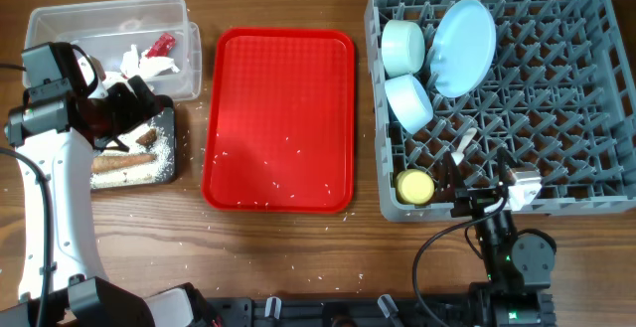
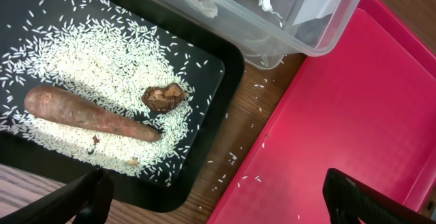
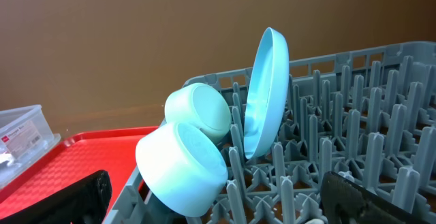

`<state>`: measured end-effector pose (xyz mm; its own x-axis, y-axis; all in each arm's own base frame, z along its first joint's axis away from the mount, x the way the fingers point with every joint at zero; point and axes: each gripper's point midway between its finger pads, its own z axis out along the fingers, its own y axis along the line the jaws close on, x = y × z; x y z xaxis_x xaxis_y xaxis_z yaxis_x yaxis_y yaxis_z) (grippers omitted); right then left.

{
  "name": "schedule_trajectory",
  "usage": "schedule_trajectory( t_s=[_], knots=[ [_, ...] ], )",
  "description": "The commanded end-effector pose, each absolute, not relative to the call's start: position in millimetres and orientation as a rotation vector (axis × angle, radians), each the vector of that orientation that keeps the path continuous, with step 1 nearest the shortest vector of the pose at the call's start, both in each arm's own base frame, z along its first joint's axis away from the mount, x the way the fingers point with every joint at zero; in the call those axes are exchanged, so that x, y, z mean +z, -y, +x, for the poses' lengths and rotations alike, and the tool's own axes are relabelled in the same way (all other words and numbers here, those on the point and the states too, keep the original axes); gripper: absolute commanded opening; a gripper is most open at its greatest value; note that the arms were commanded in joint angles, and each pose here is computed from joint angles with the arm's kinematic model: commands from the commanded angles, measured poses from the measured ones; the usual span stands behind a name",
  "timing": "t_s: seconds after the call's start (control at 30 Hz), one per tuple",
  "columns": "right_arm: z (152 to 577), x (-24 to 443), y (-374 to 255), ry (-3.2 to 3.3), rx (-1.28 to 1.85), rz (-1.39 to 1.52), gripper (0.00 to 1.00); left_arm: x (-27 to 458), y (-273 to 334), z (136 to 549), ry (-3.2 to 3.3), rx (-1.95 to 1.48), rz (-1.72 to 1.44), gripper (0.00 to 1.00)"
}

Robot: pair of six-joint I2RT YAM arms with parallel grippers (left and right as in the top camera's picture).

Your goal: Sort waste into correct bins and load items into the dishwasher rack

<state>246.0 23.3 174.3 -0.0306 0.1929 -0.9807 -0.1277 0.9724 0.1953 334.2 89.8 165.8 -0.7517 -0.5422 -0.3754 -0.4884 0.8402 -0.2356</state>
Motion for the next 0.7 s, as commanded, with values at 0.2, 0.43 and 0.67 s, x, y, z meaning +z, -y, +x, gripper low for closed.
schedule_trajectory(
  t_s=[0.2, 0.43, 0.67],
  knots=[
    [246.2, 175.5, -19.0, -1.572, 0.231, 0.059, 1.00, 209.0, -34.5, 327.1, -2.516, -0.135, -0.461, 1.00],
    [246.2, 175.5, -19.0, -1.572, 0.231, 0.059, 1.00, 245.9, 11.3, 288.5, -2.286, -0.127, -0.218, 1.00],
    [246.2, 175.5, -19.0, -1.572, 0.231, 0.060, 1.00, 249.5, 12.0, 278.7, -1.790, -0.193, -0.171, 1.00]
  ],
)
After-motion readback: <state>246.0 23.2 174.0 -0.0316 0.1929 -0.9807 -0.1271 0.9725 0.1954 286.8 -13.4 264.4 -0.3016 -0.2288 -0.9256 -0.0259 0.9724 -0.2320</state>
